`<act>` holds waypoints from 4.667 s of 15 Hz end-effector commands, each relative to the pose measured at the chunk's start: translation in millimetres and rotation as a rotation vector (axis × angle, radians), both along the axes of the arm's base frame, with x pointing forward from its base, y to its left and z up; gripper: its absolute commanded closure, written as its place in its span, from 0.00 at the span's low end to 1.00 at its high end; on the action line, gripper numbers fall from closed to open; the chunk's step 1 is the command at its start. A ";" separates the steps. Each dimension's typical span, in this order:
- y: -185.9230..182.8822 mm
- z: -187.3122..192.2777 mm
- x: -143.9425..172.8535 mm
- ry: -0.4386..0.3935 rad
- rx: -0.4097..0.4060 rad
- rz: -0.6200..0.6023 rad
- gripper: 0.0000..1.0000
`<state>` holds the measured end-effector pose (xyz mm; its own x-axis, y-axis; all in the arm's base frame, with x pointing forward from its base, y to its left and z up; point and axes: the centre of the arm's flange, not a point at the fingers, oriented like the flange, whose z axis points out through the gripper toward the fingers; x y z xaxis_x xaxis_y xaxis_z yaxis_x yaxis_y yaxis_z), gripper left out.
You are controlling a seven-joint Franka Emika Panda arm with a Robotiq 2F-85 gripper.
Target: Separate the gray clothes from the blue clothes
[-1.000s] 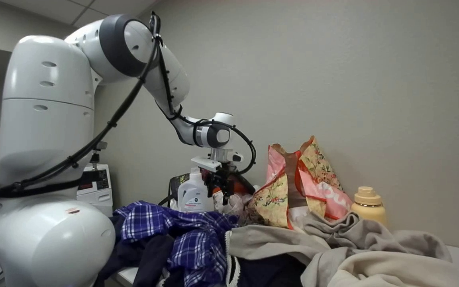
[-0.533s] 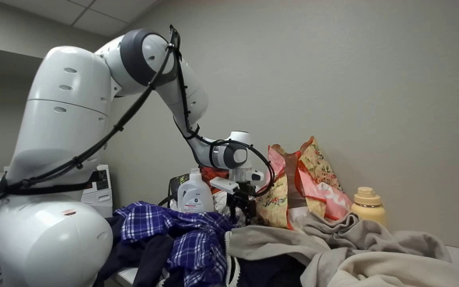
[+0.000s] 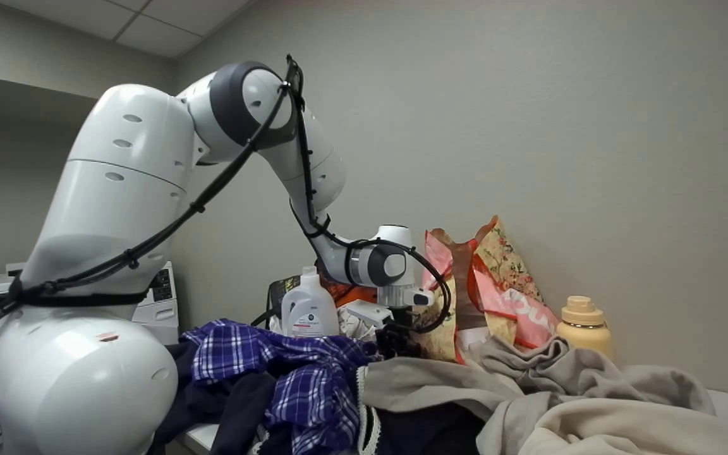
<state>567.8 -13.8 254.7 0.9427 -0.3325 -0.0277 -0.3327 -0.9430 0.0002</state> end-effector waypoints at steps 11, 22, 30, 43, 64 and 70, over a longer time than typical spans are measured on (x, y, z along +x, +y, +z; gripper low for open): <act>15.0 99.5 -27.9 0.135 0.140 0.092 0.98; 155.1 277.5 -89.0 -0.014 0.293 0.415 0.98; 248.0 352.8 -182.8 -0.010 0.350 0.686 0.98; 415.7 334.5 -259.6 -0.116 0.408 0.984 0.98; 444.1 269.9 -144.1 -0.280 0.290 0.818 0.29; 373.7 264.8 -89.2 -0.267 0.194 0.687 0.00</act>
<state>451.2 391.4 515.1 0.8857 0.3828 0.2625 0.4401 -0.8724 -0.2126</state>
